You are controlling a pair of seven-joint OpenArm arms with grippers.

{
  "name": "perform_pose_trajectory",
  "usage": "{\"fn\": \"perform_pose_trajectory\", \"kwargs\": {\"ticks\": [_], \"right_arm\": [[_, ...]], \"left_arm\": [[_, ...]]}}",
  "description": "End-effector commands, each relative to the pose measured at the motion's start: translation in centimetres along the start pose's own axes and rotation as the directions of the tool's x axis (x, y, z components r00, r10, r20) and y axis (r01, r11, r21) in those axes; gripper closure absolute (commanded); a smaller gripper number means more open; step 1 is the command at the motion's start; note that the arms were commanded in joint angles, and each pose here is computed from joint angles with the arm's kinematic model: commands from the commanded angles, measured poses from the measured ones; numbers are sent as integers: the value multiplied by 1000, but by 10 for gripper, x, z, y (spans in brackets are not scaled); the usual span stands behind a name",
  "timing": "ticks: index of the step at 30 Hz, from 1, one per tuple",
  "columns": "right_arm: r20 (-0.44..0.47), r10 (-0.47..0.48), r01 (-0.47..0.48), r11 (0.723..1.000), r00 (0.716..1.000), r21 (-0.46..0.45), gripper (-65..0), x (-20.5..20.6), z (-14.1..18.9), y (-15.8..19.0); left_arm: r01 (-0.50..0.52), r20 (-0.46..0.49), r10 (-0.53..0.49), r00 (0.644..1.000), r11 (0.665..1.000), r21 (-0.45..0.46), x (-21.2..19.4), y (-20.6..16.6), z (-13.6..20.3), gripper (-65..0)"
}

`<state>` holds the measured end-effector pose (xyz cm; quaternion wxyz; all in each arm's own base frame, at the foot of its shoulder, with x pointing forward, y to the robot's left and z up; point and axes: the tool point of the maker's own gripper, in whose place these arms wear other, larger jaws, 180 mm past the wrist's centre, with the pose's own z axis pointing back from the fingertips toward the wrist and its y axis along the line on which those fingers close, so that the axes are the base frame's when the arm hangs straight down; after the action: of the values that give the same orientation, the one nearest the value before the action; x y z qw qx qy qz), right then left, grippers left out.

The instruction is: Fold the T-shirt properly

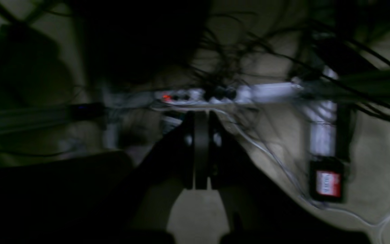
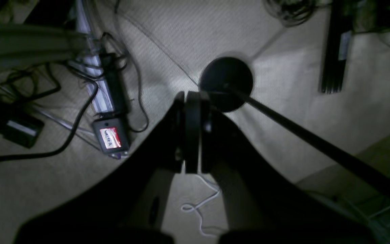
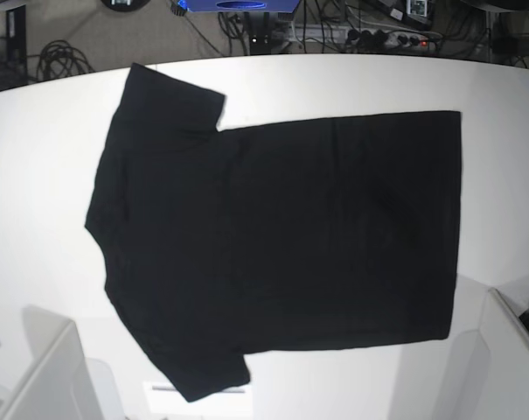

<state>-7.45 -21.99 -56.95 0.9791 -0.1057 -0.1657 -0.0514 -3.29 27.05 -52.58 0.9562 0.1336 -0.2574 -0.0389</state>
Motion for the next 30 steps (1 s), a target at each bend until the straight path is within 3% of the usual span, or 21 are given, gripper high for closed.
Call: {"fn": "perform_pose_trajectory", "kwargs": {"ticks": [1,8,11,15,20,24,27,30], "right_arm": [[36,2,-1,1000,999,-21,0,11,5,-11],[135,-60,75,992,989,-104,0,73,34,-37],[204,-65,94,986,977,-138,0,108,49,-51],[339,-140,194,972,930,-129,0,166,74,-66],[433,-282,317,948,856,-9,-11,222,109,-65],[456,-374,364,925,808,113,-279,251,116,-48],[430,-408,330,911,805,248,-393,264,115,-24],[400,-408,259,890,821,374,-396,275,118,2]], "left_arm": [[6,37,-6,999,1000,13,8,6,8,0],[14,191,-26,981,998,61,65,31,38,0],[-76,257,55,965,995,71,89,42,49,0],[-188,365,166,916,982,25,130,53,71,0],[-222,461,217,861,974,-44,170,57,91,0],[-269,493,256,832,962,-46,181,66,95,0],[-323,508,304,806,945,-53,185,73,93,-21],[-341,519,311,796,939,-39,186,83,94,-219]]}}
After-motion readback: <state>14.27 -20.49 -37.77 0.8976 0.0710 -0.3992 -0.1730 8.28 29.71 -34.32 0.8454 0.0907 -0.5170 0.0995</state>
